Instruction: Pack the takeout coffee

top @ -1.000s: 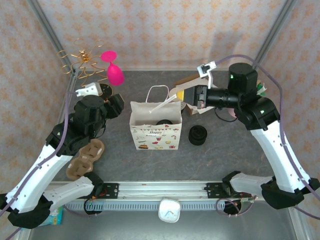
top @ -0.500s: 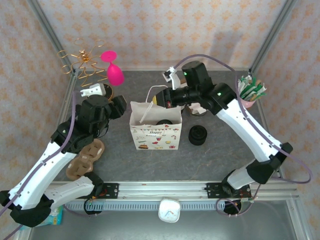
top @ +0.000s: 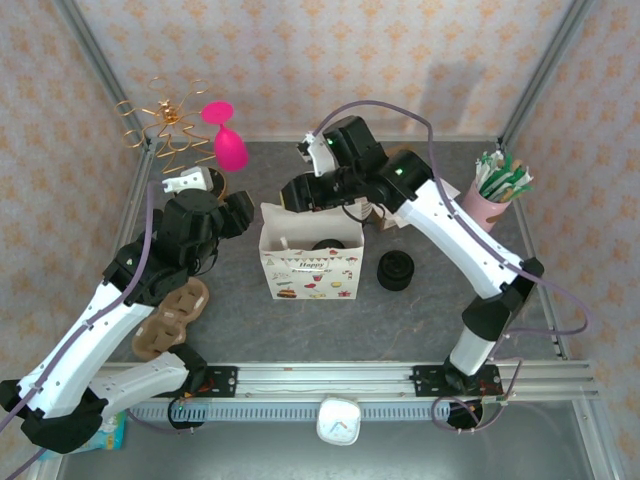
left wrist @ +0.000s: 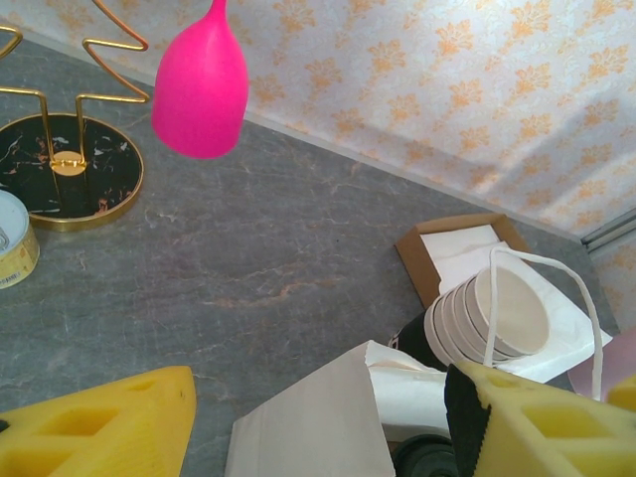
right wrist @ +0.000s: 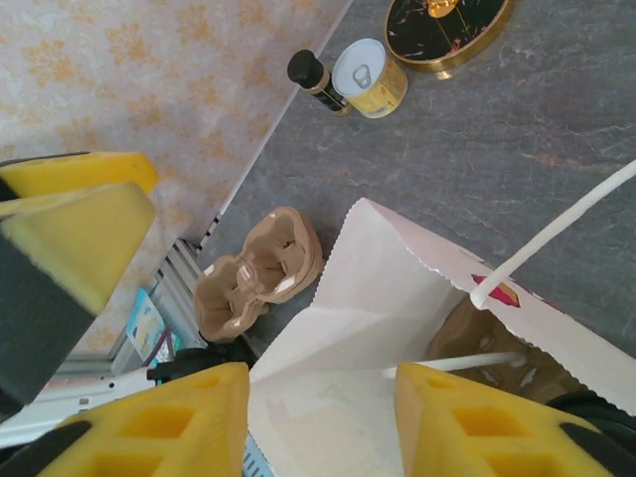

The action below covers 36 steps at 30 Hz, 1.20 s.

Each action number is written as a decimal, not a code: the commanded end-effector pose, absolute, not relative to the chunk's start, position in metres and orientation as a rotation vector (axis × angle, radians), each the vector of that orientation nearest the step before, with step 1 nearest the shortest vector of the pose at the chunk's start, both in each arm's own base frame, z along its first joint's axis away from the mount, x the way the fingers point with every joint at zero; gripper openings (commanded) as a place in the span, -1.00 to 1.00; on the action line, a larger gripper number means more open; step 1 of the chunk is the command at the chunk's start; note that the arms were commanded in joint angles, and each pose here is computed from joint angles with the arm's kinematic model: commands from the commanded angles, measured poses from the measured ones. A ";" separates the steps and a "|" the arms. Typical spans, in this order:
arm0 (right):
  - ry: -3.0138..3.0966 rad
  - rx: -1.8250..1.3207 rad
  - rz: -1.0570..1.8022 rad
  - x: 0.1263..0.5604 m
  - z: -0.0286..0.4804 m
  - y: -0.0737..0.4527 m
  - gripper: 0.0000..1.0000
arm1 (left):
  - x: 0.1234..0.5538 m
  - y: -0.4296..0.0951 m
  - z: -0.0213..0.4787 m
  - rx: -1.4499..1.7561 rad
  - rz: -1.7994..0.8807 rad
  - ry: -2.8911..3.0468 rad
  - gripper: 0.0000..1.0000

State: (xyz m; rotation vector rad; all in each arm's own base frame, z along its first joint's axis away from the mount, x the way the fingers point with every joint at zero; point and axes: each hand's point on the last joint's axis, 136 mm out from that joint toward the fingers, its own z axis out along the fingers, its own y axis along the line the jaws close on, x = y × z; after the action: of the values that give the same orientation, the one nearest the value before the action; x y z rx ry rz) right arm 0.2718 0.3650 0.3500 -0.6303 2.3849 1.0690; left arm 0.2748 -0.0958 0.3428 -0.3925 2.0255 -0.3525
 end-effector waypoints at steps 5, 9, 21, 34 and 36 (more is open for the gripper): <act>2.266 -0.556 1.013 0.284 0.399 0.349 0.16 | 0.281 -0.104 0.356 -0.355 -0.389 1.997 0.38; 2.237 -0.370 0.952 0.308 0.417 0.308 0.17 | 0.288 -0.118 0.364 -0.274 -0.416 2.005 0.38; 2.269 0.420 0.412 0.349 0.331 0.100 0.20 | 0.312 -0.151 0.373 -0.055 -0.400 2.031 0.38; 2.341 0.811 0.566 0.375 0.166 0.092 -0.06 | 0.319 -0.156 0.363 0.074 -0.320 2.039 0.43; 2.334 0.846 0.598 0.381 0.156 0.090 -0.07 | 0.319 -0.157 0.362 0.079 -0.322 2.038 0.43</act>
State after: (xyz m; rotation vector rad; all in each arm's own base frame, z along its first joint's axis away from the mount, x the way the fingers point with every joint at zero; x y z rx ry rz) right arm 0.3530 0.0944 0.1418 0.7916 2.4786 0.5247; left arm 0.3155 -0.1581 0.3519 0.0559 2.0836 -0.3290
